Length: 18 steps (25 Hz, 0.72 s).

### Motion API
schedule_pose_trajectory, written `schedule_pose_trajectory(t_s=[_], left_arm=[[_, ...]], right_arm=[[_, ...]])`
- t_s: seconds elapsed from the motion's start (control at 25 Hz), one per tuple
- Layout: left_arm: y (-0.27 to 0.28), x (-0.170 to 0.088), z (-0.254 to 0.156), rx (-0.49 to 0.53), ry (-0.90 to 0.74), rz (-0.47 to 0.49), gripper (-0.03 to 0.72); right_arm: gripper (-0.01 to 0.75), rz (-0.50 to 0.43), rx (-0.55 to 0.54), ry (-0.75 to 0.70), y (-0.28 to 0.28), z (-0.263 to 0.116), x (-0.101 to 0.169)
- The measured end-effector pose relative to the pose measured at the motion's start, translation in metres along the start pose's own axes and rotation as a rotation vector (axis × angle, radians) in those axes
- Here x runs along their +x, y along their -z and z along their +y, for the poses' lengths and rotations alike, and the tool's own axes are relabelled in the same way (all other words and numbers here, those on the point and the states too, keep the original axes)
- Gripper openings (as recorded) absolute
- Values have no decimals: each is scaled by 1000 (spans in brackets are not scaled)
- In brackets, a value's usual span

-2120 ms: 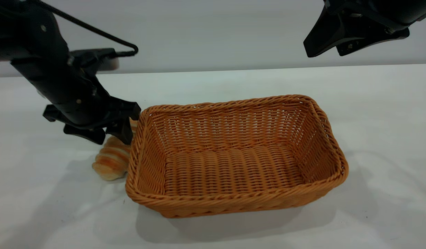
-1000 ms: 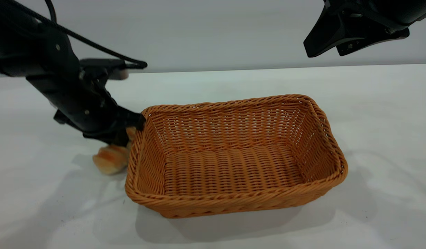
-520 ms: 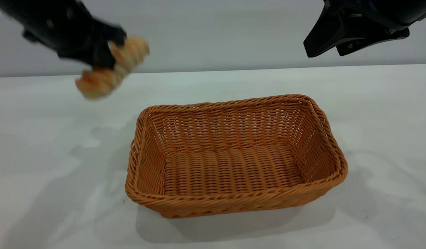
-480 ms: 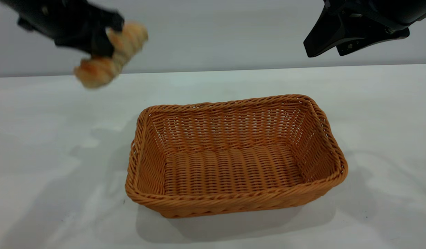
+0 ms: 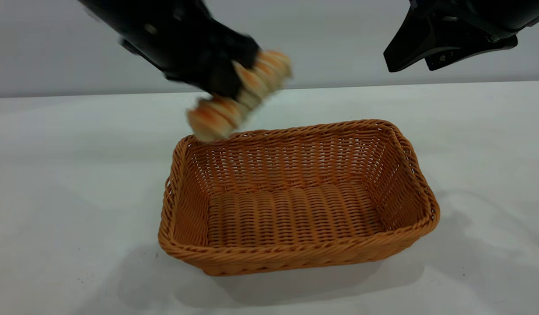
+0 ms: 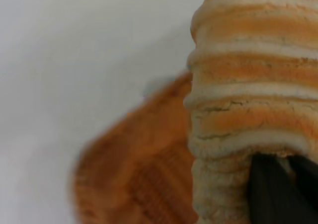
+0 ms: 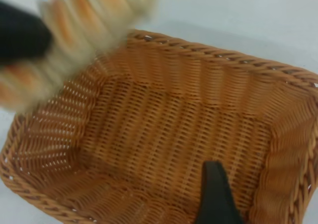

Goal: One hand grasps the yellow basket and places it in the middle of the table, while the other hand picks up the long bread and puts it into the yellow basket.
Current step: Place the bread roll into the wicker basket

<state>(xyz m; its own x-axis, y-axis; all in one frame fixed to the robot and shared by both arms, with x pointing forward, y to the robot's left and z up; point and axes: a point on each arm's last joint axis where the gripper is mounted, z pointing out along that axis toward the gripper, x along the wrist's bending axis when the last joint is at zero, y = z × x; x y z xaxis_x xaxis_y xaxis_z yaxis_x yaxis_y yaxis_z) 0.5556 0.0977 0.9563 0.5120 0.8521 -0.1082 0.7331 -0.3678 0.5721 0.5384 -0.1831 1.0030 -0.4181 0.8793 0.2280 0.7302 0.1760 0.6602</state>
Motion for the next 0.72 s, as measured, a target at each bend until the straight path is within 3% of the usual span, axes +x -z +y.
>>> schedule_pose_trajectory(t_s=[0.24,0.32,0.4,0.64,0.72], left_arm=[[-33,-8,-17,74,-23,-5,66],[-44,-6,-21,79,-23,3,114],[-51,-5,-23,72,-22,9,207],[-52,-4,-19,25,-21,18,601],[-50,-4,-18,24,-38,18,657]], right_arm=[[557,-20,-56,74,21,7,4],[557,-22,-95,90,33,12,8],[557,-20,-127,100,44,15,11],[557,3,-200,132,78,19,23],[557,21,-210,145,89,19,27]])
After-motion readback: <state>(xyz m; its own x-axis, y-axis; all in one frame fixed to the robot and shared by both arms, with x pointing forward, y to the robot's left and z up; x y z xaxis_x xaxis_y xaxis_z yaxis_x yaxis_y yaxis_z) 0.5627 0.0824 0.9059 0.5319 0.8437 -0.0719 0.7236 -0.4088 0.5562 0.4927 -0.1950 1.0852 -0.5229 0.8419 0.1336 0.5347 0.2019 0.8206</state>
